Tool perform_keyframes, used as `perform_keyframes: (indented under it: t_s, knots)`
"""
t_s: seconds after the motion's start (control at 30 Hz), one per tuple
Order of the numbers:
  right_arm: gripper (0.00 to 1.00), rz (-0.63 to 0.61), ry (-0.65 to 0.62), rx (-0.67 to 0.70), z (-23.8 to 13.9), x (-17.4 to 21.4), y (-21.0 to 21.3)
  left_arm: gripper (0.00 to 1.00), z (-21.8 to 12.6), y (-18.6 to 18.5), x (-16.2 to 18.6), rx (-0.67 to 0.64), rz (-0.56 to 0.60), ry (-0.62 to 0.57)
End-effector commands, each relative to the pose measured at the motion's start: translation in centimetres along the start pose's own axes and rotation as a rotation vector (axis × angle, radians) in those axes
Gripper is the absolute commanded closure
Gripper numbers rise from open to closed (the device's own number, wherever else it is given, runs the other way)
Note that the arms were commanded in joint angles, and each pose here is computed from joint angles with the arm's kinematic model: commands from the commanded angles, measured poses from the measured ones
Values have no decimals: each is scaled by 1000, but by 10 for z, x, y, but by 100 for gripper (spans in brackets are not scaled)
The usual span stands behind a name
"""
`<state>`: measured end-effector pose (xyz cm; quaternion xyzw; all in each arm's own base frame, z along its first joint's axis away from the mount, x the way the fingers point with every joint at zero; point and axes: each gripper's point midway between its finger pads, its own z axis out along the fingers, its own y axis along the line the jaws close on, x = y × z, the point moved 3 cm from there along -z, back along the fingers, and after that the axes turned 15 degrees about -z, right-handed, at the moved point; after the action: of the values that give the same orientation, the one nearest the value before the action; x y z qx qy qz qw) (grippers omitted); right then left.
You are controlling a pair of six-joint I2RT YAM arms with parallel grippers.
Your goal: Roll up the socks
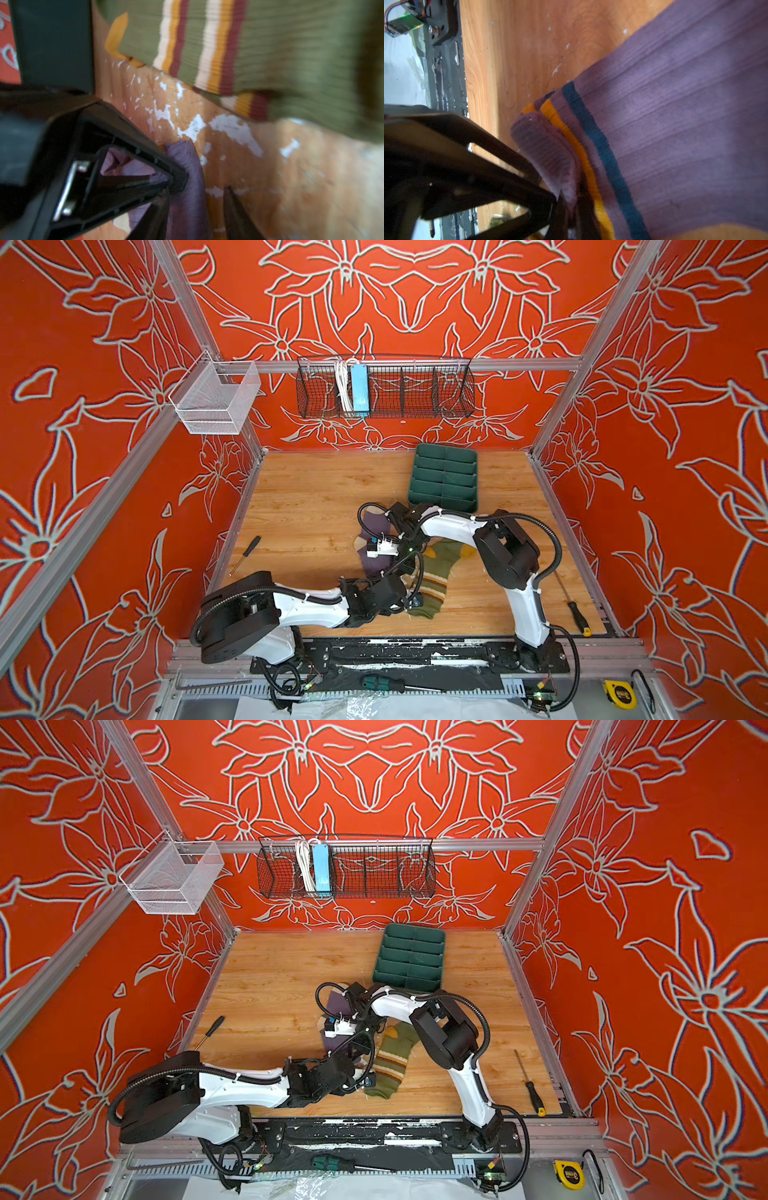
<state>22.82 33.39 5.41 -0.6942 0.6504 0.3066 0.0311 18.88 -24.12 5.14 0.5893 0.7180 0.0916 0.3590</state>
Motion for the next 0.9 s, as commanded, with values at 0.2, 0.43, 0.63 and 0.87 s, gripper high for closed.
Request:
perform_keyframes:
  t_s: [0.2, 0.43, 0.63, 0.87]
  knots:
    - [100, -8, -35, 19, -10, -2, -2, 96, 17, -15, 32, 21, 28, 150]
    - [69, -19, -32, 112, -28, 3, 6, 100, 13, -22, 35, 85, 32, 175]
    - [63, -65, -16, 459, -78, 14, 2, 100, -13, -35, 25, 243, 49, 56]
    - [64, 122, -125, 1142, -209, 22, -16, 100, -40, -56, 25, 456, 128, 1]
